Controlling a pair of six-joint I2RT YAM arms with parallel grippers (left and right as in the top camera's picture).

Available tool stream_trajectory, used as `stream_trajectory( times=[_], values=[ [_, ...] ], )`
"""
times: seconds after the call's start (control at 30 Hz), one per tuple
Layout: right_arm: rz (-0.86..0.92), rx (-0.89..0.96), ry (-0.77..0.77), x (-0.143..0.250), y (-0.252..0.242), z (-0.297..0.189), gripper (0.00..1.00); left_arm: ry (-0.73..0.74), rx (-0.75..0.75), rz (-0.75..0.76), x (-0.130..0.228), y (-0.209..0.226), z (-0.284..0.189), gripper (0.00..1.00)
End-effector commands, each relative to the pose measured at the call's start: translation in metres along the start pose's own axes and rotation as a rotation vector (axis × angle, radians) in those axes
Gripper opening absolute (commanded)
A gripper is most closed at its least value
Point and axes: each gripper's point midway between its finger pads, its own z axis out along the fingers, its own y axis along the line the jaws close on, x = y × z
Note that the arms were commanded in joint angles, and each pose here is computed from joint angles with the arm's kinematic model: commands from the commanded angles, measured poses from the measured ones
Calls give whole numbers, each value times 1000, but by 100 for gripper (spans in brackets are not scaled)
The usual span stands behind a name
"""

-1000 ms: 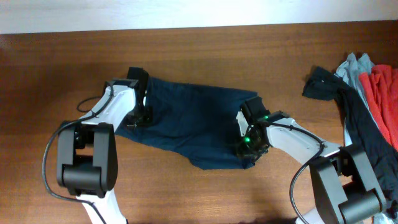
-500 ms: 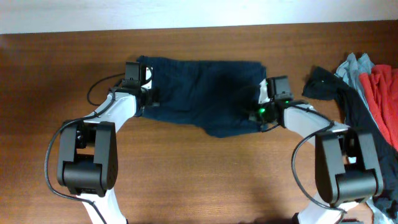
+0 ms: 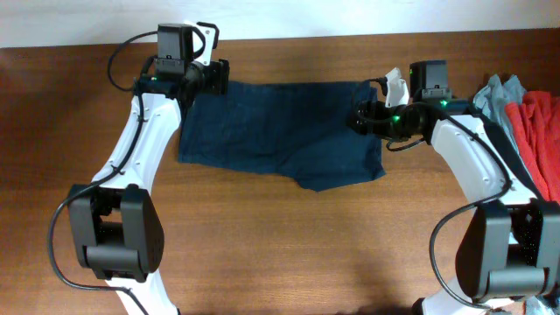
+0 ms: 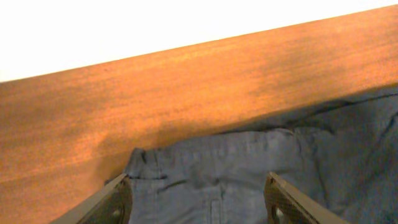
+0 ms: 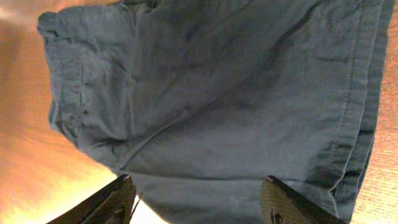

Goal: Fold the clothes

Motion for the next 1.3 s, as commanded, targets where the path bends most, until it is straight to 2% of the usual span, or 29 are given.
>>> stream_trajectory(
  times=[0.0, 0.13, 0.4, 0.6, 0.67, 0.7, 0.8, 0.93, 1.03, 1.13, 1.27],
  values=[
    [0, -17, 14, 3, 4, -5, 70, 56, -14, 2, 26, 23, 28, 67],
    [18, -11, 43, 11, 3, -6, 70, 94, 21, -59, 56, 47, 65, 66],
    [22, -9, 50, 12, 2, -6, 70, 101, 34, -75, 72, 52, 86, 62],
    [23, -5, 50, 12, 2, -6, 70, 145, 90, -77, 92, 36, 102, 43],
    [22, -5, 50, 12, 2, -6, 71, 137, 88, -76, 88, 37, 101, 24],
    [22, -5, 50, 12, 2, -6, 70, 137, 86, -77, 86, 39, 100, 18],
    [23, 3, 47, 12, 0, -6, 70, 140, 83, -82, 71, 42, 91, 10],
    [21, 73, 34, 10, -12, -6, 70, 140, 83, -76, 38, 42, 67, 7],
    [23, 172, 13, 6, -29, -8, 70, 187, 77, -77, 30, 41, 49, 6],
    [19, 252, -9, 2, -43, -11, 70, 268, 63, -91, 42, 42, 38, 6],
    [81, 337, -65, -9, -62, -17, 70, 437, 83, -128, 78, 33, 22, 5]
  ],
)
